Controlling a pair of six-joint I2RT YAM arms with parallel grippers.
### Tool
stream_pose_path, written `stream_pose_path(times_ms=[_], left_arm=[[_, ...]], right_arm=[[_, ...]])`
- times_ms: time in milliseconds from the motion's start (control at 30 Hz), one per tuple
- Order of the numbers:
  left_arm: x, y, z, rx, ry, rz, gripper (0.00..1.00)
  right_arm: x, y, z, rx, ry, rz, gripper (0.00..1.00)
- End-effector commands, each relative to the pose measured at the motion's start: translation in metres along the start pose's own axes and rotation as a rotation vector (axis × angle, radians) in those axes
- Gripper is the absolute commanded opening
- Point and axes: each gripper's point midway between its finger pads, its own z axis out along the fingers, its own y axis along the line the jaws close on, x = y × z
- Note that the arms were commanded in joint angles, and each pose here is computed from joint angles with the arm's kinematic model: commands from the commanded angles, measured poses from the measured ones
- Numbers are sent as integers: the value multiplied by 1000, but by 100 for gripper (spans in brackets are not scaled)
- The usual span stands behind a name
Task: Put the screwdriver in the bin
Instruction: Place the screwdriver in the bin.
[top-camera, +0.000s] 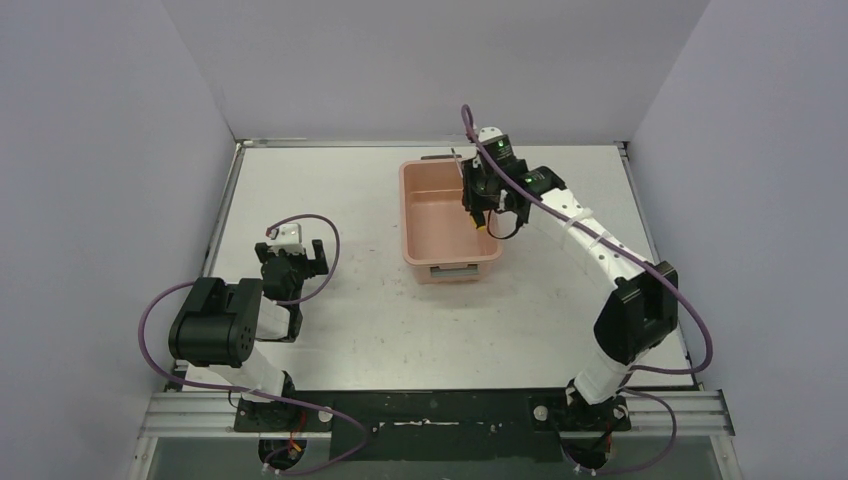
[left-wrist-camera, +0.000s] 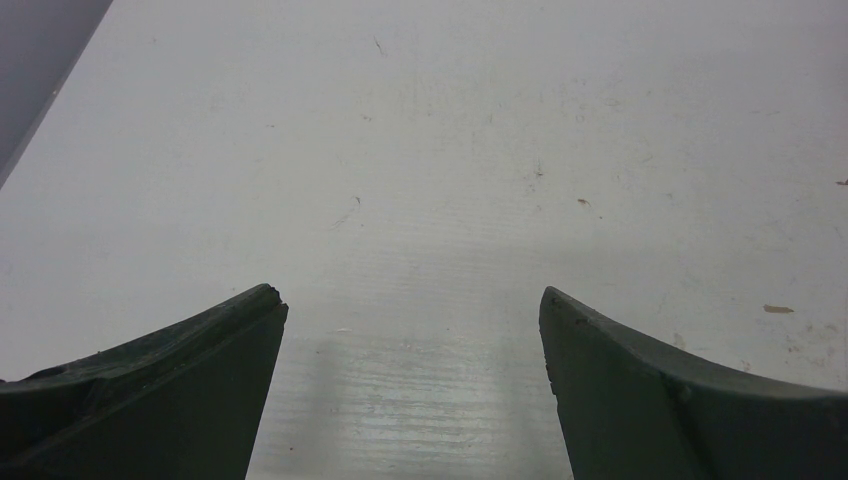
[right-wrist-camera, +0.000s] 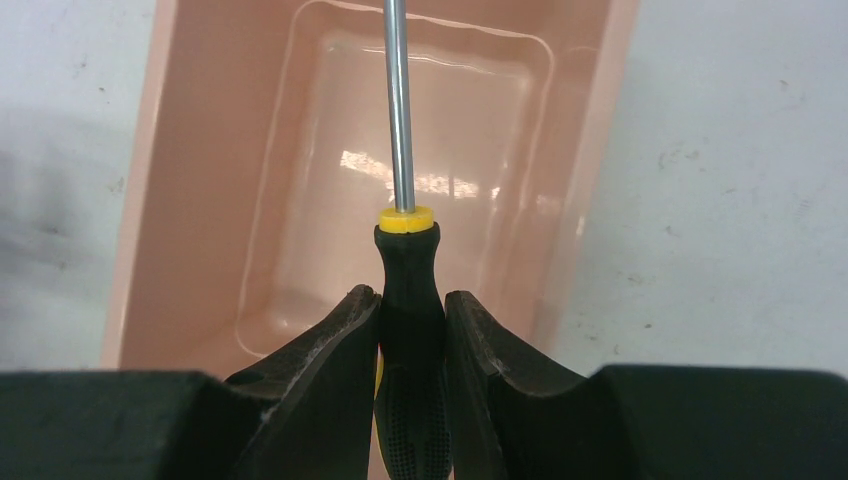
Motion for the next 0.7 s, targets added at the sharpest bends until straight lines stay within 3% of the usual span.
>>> stream_pose_path(times_ms=[0, 200, 667], left_arm=[[-17, -2, 5, 8, -53, 3, 97], [-16, -2, 5, 9, -51, 4, 97], [-16, -2, 5, 8, -53, 3, 97]], right_arm=[[-28, 24, -3, 18, -82, 8, 14], [-20, 43, 9, 0, -57, -14, 14], [48, 43, 76, -7, 86, -53, 14]])
